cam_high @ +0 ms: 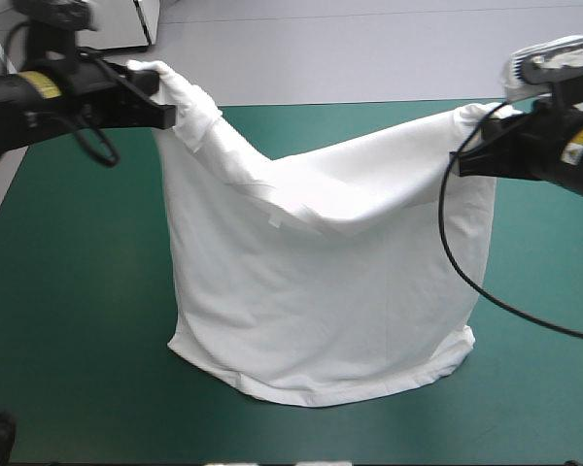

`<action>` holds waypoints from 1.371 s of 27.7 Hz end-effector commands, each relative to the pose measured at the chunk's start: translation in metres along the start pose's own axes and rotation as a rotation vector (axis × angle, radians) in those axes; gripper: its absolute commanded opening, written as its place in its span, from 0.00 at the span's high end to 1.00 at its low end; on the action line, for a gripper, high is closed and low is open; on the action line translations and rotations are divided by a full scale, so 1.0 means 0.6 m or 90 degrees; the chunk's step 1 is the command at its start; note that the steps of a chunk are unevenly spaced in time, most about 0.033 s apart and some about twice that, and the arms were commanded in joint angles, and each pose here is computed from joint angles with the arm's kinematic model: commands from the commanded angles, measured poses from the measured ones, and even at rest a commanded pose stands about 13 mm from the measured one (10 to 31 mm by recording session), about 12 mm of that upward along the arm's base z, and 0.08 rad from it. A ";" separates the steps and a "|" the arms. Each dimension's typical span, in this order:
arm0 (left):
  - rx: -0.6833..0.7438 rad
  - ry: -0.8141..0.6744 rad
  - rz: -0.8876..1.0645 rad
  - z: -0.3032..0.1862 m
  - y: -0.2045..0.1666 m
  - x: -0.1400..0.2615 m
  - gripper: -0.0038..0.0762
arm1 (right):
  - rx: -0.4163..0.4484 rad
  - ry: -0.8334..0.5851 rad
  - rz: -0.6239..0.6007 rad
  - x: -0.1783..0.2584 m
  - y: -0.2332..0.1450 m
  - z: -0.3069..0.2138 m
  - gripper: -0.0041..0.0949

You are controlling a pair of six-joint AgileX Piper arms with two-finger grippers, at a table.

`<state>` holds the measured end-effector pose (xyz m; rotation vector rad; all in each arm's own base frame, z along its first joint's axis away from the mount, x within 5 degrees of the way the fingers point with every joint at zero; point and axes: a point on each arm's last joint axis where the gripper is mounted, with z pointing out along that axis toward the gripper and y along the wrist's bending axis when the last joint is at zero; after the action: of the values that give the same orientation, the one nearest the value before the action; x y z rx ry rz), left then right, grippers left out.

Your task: Fold the cloth

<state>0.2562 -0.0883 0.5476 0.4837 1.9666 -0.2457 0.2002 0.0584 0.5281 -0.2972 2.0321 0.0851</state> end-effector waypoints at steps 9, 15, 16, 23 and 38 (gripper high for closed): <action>-0.092 0.071 0.029 0.334 0.064 0.038 0.98 | 0.057 0.027 0.083 0.005 -0.077 0.324 0.98; -0.111 0.087 0.025 0.453 0.096 0.072 0.98 | 0.018 0.103 0.131 0.018 -0.114 0.458 0.98; -0.113 0.101 0.023 0.468 0.101 0.083 0.98 | 0.019 0.115 0.131 0.020 -0.118 0.477 0.98; -0.112 0.170 -0.042 0.561 0.134 0.167 0.98 | 0.015 0.187 0.158 0.045 -0.131 0.568 0.97; -0.058 0.157 -0.070 0.474 0.146 0.116 0.42 | 0.012 0.197 0.169 0.010 -0.127 0.512 0.47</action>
<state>0.5322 -0.1067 0.2866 0.3688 2.4021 -0.1530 0.5117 0.0486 0.3138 -0.0337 2.5275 0.1906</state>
